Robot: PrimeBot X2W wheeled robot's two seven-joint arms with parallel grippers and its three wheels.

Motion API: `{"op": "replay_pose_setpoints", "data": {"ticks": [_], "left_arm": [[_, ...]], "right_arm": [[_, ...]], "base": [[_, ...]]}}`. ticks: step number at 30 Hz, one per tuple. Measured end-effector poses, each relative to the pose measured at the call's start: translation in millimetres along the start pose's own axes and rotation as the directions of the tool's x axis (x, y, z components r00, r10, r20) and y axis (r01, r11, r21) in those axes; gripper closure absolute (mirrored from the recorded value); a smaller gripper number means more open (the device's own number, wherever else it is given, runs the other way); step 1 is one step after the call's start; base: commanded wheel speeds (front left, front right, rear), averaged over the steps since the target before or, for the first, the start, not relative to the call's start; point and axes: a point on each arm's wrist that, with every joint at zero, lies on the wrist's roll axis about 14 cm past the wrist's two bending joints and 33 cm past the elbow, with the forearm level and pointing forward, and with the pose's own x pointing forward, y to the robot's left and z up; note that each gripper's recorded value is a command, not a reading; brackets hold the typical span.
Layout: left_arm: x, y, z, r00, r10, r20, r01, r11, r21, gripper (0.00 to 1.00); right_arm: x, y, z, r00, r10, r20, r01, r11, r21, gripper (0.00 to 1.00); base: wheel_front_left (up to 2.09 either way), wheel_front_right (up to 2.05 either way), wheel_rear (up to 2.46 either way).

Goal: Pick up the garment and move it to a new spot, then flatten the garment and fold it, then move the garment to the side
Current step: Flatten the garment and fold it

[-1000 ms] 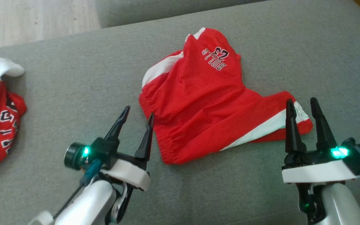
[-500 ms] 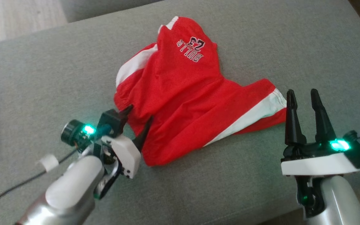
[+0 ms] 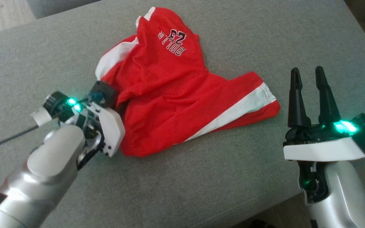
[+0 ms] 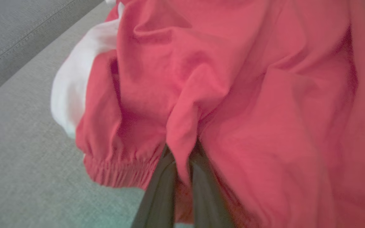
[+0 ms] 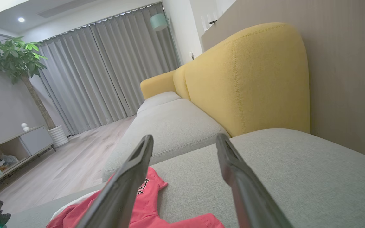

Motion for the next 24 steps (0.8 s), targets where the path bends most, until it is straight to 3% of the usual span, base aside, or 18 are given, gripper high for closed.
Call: {"op": "replay_pose_setpoints", "data": {"ticks": [8, 15, 16, 24], "left_arm": [[1.2, 24.2, 13.7, 0.999, 0.034, -0.003, -0.034, 0.999, 0.009, 1.0], [-6.9, 59.7, 52.5, 0.994, 0.105, 0.037, -0.106, 0.994, 0.024, 1.0], [-7.9, 60.9, 55.9, 0.993, 0.108, 0.046, -0.109, 0.994, 0.022, 0.0], [-19.7, 64.4, 81.0, 0.963, 0.151, 0.223, -0.146, 0.988, -0.039, 0.0]], "right_arm": [[-1.7, -2.2, 0.8, 1.0, -0.009, 0.001, 0.009, 1.0, 0.009, 0.0], [-2.7, 2.7, -4.4, 1.0, 0.005, -0.015, -0.004, 1.0, 0.017, 0.0], [-2.9, 3.3, -5.2, 1.0, 0.005, -0.017, -0.005, 1.0, 0.021, 0.0], [0.9, 12.6, -10.1, 0.999, 0.034, -0.026, -0.033, 0.999, 0.033, 0.0]], "base": [[0.0, 0.0, 0.0], [0.0, 0.0, 0.0], [0.0, 0.0, 0.0], [0.0, 0.0, 0.0]]}}
